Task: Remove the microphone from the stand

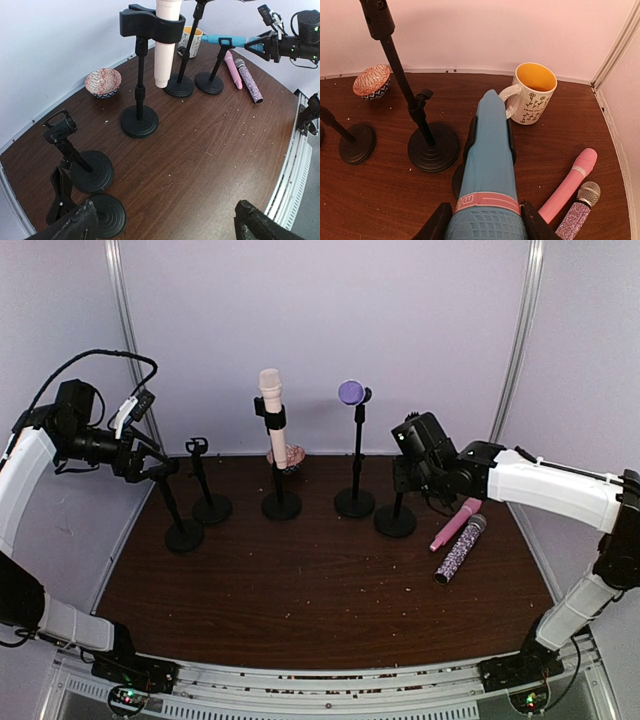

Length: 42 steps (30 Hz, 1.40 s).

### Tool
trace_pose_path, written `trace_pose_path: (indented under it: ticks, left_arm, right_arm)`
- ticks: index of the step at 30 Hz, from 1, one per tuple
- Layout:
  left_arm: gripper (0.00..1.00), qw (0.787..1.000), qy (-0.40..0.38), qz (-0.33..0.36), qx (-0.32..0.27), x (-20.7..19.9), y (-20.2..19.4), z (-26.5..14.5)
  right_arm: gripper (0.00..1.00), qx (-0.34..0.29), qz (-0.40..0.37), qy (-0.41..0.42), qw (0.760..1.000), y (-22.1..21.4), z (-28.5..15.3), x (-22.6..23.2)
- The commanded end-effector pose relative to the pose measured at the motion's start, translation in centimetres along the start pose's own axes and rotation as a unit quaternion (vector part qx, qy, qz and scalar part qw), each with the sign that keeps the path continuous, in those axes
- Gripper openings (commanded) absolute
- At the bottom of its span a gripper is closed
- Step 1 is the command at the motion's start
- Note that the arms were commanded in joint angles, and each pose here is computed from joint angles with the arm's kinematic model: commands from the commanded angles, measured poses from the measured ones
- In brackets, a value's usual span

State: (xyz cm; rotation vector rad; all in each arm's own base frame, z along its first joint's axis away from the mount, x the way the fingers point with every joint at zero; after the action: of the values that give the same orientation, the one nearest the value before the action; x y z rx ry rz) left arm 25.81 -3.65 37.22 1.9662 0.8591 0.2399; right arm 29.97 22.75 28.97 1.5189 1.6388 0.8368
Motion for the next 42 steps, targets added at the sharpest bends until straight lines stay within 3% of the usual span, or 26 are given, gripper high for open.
trace_pose_path:
  ticks: [1,6,13,18,31,36,42]
  left_arm:
    - [0.98,1.0,-0.008,0.008,-0.01,-0.4,0.1,-0.3]
    - [0.98,1.0,-0.008,0.01,-0.009,-0.5,-0.1,-0.3]
    - [0.98,0.999,-0.03,0.011,-0.008,-0.9,-0.5,0.0]
    - [0.98,0.998,-0.056,0.024,0.005,-2.0,-0.9,1.2]
    - [0.96,0.993,-0.106,0.022,0.05,-4.4,-3.2,6.2]
    - [0.87,0.991,-0.11,0.007,0.078,-4.7,-4.9,7.6]
    - [0.71,0.996,-0.073,-0.001,0.053,-4.6,-6.5,8.3]
  right_arm:
    - [0.12,-0.033,0.002,0.039,0.999,1.7,-2.2,-1.2]
    - [0.0,-0.047,-0.019,0.103,0.993,2.3,-3.4,-0.8]
    - [0.0,-0.085,-0.036,0.26,0.961,2.2,-6.1,0.8]
    - [0.0,-0.113,-0.051,0.316,0.94,1.8,-8.1,3.3]
    - [0.0,-0.183,-0.076,0.37,0.907,3.2,-12.5,13.4]
    - [0.0,-0.196,-0.053,0.364,0.909,3.4,-13.1,16.7]
    - [0.0,-0.18,-0.026,0.329,0.927,3.4,-13.8,20.0]
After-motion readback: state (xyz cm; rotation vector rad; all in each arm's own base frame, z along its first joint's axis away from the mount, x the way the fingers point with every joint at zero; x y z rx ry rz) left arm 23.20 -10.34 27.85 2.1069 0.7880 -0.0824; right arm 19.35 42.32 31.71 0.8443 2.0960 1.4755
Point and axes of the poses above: each gripper's point midway between its finger pads, its own z axis out along the fingers, its own x axis along the line the jaws close on, y = z × x, the point moved 9 cm from there along -z, back along the fingers, and after that the axes turned 4 degrees about -z, right-handed, at the moved point
